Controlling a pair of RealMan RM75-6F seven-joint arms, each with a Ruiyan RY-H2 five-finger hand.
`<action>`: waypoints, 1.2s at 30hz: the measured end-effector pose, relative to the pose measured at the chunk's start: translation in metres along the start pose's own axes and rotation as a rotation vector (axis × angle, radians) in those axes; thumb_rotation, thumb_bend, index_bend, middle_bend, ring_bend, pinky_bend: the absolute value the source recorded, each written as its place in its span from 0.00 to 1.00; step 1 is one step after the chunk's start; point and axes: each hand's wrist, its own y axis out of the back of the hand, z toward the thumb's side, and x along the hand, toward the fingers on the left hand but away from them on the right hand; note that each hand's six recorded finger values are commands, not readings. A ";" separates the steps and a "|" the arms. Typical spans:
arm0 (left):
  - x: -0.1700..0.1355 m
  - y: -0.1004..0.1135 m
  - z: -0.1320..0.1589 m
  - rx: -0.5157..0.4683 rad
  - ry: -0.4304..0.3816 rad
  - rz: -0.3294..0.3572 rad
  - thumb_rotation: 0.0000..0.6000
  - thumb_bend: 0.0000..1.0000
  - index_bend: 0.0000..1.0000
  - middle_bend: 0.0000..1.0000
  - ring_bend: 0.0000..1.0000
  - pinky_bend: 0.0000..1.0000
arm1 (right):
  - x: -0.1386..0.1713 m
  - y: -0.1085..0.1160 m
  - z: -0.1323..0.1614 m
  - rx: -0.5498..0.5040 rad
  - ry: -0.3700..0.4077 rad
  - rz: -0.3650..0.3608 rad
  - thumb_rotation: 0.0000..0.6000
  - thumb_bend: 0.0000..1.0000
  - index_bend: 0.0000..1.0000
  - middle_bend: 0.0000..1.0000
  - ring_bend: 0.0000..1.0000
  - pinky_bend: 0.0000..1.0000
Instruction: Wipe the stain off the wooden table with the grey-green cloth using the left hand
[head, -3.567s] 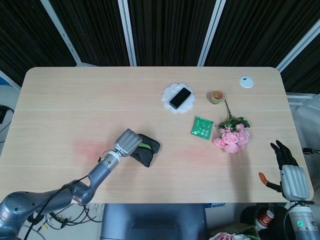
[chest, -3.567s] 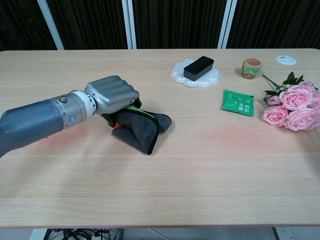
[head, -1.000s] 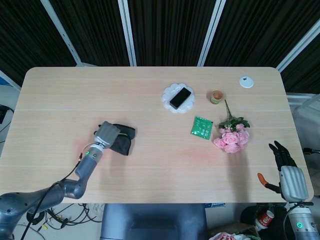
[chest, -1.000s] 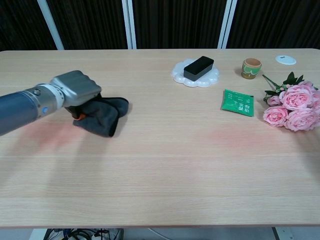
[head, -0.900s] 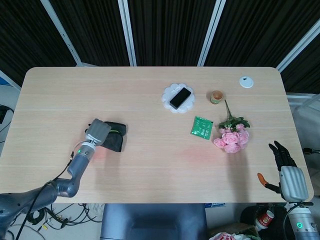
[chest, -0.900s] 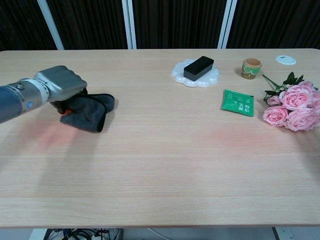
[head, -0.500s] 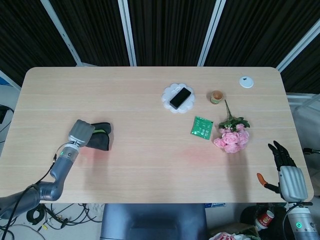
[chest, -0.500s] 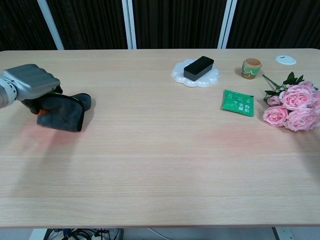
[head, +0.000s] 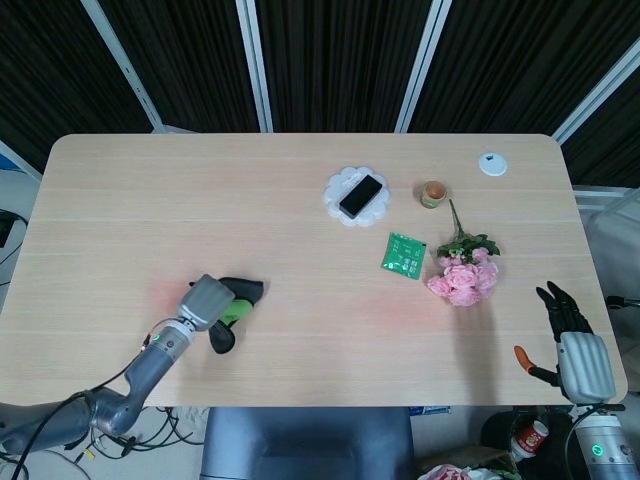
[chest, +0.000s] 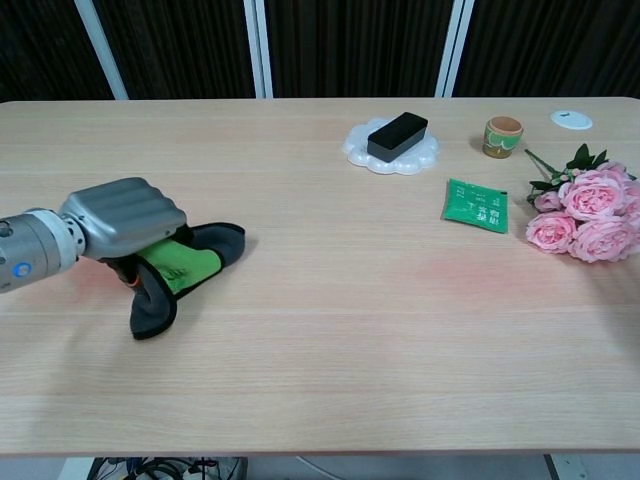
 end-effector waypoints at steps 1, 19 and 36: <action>0.001 0.003 0.010 -0.003 -0.020 0.007 1.00 0.61 0.72 0.73 0.63 0.70 | 0.000 0.000 0.000 0.001 0.001 0.000 1.00 0.22 0.00 0.00 0.00 0.19; 0.063 0.080 0.004 -0.004 0.109 0.173 1.00 0.59 0.70 0.71 0.62 0.70 | 0.000 0.002 0.000 -0.004 0.002 -0.006 1.00 0.22 0.00 0.00 0.00 0.19; 0.069 0.091 -0.100 -0.058 0.419 0.150 1.00 0.10 0.08 0.04 0.06 0.18 | 0.000 0.000 0.001 -0.001 0.002 0.000 1.00 0.22 0.00 0.00 0.00 0.19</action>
